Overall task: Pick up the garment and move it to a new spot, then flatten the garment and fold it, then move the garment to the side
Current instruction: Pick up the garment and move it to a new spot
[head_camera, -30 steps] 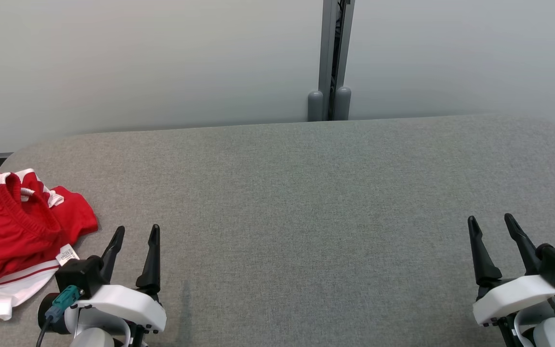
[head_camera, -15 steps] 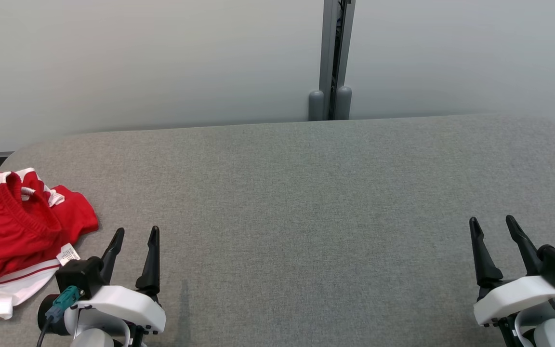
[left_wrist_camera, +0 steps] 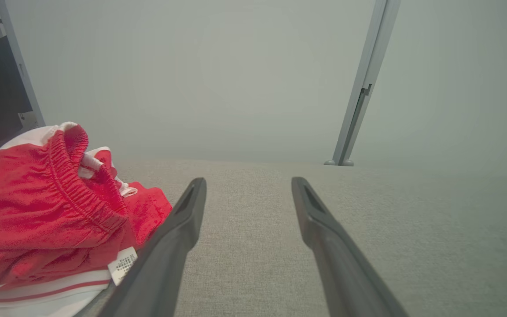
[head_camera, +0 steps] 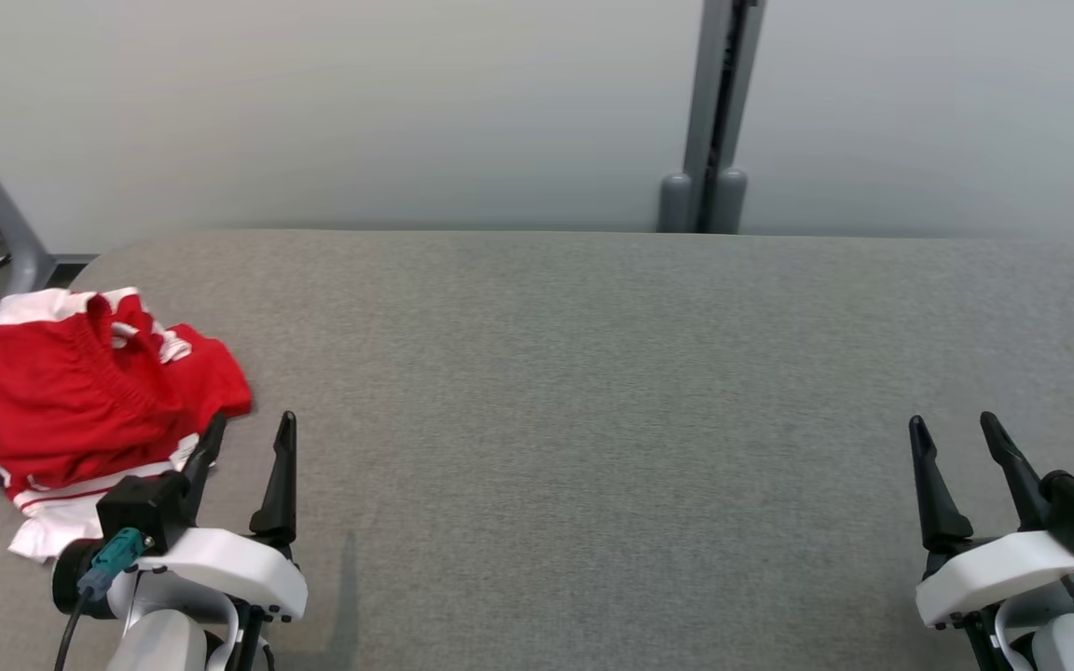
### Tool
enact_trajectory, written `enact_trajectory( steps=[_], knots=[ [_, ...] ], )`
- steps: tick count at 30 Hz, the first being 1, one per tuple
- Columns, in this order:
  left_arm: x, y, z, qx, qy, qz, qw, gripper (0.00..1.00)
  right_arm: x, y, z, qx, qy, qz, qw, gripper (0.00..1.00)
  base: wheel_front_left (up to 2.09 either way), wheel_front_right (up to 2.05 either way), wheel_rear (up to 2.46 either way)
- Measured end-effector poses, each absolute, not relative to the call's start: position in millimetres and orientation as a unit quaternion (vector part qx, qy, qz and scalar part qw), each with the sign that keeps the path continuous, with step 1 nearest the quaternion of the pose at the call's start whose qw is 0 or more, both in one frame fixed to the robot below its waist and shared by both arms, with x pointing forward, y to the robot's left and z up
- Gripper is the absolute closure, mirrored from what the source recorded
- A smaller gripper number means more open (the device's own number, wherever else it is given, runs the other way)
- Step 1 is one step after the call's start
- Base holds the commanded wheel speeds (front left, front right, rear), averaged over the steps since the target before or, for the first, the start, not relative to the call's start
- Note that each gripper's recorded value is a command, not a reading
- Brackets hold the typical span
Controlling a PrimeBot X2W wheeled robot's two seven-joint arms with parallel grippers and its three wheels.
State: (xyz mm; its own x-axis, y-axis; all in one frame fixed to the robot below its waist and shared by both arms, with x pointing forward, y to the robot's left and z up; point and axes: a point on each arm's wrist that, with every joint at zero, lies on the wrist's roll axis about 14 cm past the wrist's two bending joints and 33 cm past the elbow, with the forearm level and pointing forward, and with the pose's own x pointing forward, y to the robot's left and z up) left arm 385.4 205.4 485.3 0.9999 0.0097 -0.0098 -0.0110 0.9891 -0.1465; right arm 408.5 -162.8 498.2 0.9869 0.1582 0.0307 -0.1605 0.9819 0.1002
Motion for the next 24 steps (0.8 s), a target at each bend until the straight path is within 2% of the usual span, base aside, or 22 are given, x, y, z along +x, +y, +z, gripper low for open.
enact_trajectory(
  steps=[13, 24],
  knots=[
    [344.5, 283.1, 492.2, -0.062, -0.012, 0.116, 0.991, 0.0, 431.3, -73.6, 500.7, 0.054, -0.01, 0.195, 0.979, 0.0, 0.0, 0.0, 0.0],
    [306.9, 321.9, 493.7, -0.055, -0.017, 0.182, 0.982, 0.0, 437.2, -20.0, 500.1, 0.055, -0.006, 0.261, 0.964, 0.0, 0.0, 0.0, 0.0]
  ],
)
